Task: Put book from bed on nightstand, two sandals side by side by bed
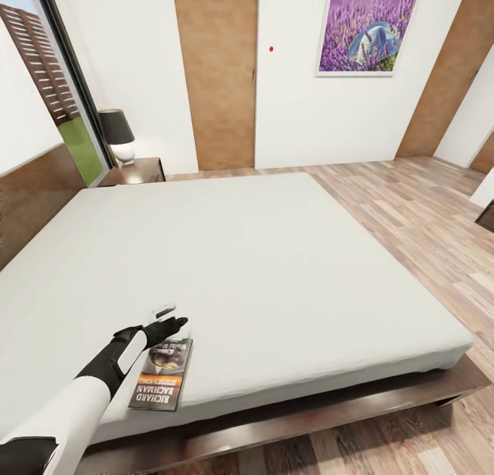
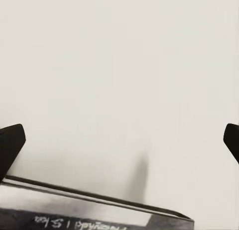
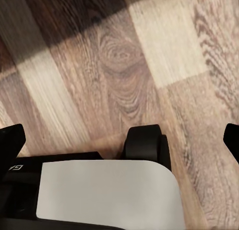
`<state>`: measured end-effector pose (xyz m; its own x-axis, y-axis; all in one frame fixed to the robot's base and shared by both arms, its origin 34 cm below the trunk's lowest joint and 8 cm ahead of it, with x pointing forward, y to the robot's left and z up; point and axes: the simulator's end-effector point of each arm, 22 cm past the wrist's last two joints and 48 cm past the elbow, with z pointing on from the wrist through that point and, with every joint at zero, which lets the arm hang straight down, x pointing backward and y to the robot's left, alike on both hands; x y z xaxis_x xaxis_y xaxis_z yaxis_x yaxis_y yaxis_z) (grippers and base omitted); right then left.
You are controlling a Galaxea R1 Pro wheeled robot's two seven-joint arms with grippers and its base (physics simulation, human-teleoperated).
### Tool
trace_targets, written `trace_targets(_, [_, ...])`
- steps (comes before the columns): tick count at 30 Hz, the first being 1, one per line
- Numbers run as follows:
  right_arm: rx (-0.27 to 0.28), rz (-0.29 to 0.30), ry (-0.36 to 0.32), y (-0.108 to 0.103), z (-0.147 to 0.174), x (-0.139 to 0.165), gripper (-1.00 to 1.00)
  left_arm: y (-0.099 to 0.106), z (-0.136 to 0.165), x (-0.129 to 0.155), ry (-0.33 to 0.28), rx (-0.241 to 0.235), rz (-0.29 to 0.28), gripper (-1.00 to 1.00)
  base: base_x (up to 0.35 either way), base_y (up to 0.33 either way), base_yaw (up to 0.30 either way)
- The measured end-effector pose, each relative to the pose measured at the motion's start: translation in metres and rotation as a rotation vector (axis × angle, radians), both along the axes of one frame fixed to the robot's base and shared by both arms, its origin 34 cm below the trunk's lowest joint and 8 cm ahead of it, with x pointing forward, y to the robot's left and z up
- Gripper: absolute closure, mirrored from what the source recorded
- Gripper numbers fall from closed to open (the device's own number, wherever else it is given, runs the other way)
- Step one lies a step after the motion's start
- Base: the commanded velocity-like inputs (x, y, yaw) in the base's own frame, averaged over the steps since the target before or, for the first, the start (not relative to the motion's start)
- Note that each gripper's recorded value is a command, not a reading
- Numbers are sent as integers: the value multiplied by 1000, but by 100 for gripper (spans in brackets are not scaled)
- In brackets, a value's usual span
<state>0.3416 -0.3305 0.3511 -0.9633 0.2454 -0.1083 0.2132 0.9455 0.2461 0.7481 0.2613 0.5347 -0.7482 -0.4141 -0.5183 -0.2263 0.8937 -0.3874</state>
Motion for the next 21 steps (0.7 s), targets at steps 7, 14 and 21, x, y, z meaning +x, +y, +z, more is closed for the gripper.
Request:
trace_targets(7, [0,0,0,0,0,0,-100,0,0,0,1,0,0,-100,-9,0,0])
trace_targets(14, [0,0,0,0,0,0,-100,0,0,0,1,0,0,-100,-5,0,0])
trace_targets(21, [-1,1,1,0,0,0,-100,0,0,0,0,1,0,-100,-139,0,0])
